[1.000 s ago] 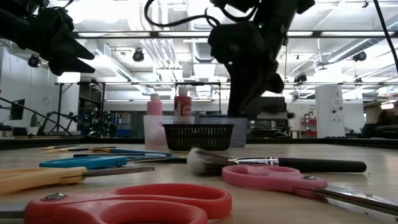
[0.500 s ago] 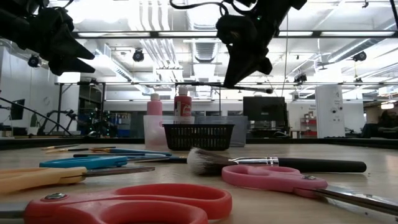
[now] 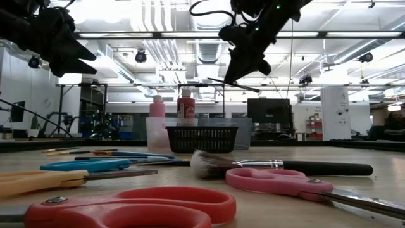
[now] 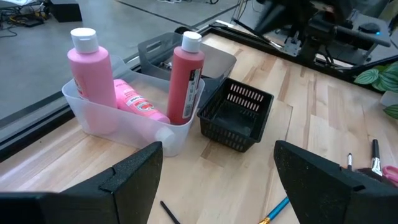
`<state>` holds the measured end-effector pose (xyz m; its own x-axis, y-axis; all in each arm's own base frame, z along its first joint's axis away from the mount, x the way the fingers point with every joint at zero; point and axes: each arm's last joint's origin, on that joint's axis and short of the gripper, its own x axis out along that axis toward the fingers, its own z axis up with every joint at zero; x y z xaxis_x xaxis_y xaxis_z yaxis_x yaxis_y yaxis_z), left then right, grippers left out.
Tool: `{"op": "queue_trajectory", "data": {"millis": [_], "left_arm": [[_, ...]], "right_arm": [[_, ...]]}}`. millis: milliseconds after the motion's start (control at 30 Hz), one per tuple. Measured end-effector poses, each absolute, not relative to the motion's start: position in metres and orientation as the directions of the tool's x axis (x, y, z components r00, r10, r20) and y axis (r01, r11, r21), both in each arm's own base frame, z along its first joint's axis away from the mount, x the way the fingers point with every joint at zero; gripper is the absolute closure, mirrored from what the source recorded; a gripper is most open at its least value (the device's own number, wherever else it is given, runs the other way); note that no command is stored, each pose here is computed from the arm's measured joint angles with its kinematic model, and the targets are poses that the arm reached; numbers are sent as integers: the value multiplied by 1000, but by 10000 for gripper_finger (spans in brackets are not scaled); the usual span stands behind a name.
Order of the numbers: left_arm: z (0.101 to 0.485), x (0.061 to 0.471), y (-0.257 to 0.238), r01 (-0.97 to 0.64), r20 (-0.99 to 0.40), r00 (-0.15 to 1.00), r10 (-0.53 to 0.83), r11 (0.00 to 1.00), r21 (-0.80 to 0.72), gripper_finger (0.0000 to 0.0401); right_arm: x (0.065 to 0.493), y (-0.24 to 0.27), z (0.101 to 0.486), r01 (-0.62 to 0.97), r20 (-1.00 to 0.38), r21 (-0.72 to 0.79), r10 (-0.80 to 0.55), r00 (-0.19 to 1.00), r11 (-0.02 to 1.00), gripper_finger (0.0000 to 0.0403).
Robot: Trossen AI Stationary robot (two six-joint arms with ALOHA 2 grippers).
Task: Pick & Place Paint Supplies
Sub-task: Put the black paint brush into the gray bin
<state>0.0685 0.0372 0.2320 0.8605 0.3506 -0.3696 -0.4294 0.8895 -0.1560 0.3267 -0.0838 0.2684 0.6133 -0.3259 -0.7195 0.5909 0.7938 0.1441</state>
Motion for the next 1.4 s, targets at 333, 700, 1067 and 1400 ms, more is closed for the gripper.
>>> {"op": "queue_trajectory", "data": {"millis": [333,700,1067,1400], "left_arm": [[232,68,37,-430,-370,860,351,889,-156,90],[232,68,37,-430,-370,860,351,889,-156,90],[232,68,37,-430,-370,860,351,889,-156,90],[232,68,37,-430,-369,860,351,889,-156,90]], "right_arm": [[325,-135,270,700,-624,243,-444,643,672,384],[329,-173,235,802,-669,306,-484,564,513,384],[333,-181,207,842,-727,344,-450,519,415,384],[335,-183,192,858,-755,334,-434,492,391,384]]}}
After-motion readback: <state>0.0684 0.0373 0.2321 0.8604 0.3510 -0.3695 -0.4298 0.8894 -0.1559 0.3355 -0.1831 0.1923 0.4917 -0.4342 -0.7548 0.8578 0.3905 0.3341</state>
